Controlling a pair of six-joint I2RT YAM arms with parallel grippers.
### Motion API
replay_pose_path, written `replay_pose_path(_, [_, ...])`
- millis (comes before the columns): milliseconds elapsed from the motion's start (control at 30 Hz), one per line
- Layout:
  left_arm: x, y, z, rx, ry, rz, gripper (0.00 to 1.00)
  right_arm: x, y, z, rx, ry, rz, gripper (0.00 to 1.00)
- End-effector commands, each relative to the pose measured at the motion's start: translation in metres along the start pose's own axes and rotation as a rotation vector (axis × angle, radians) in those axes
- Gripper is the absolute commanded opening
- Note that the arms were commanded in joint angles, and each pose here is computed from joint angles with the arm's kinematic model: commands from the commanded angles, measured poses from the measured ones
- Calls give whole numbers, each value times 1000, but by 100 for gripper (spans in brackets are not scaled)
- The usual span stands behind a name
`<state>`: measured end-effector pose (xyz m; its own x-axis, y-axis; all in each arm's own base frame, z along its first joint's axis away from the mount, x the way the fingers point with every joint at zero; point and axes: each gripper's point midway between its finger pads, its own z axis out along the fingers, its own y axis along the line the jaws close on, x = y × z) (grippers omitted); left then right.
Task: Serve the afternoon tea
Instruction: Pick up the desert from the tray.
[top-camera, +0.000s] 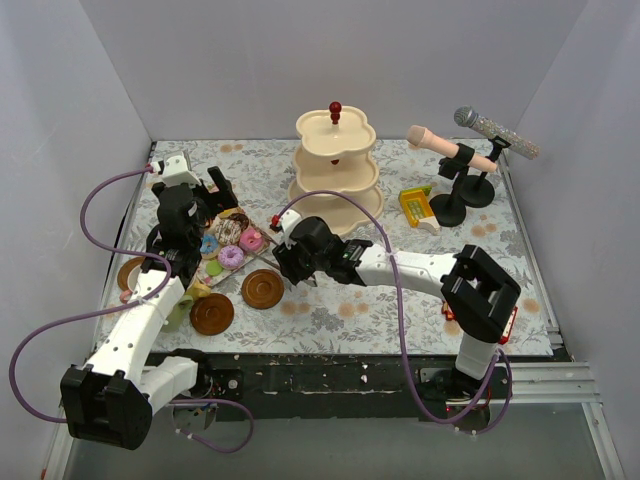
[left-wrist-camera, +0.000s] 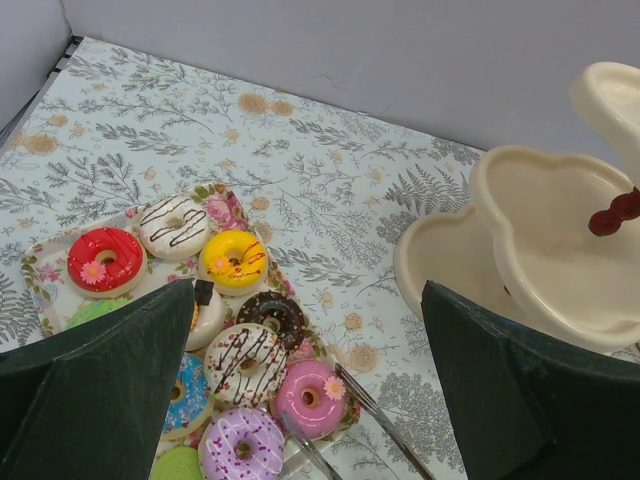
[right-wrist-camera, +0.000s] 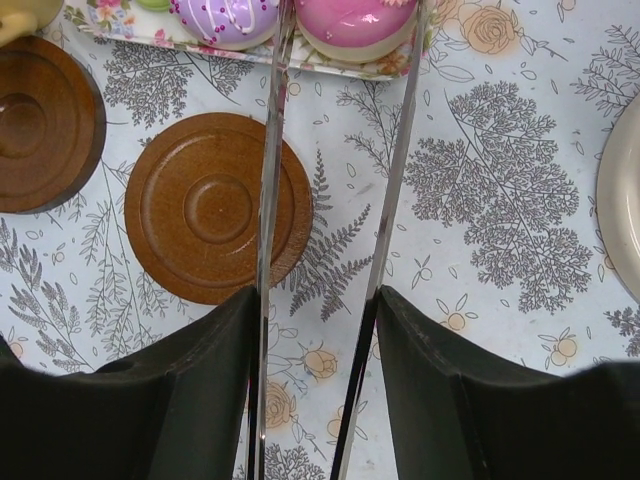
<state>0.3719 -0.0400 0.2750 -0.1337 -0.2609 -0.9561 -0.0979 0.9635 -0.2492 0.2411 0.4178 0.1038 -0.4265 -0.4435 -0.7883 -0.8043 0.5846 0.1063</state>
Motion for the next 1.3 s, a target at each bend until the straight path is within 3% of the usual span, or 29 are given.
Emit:
replay_pose_path(0, [1, -1, -1, 7, -7, 13, 98, -31, 5, 0, -20, -71, 8, 54])
replay_pose_path(467, [2, 0, -1, 4, -5, 15, 98, -56, 4, -21, -4, -140, 10, 39])
replay_pose_path(933, [2, -1, -1, 12, -3, 15, 98, -68, -11, -57, 70, -203, 13, 35])
replay_pose_path(1267, [4, -3, -1, 17, 2, 13, 98, -37, -61, -100, 186, -181, 77, 34])
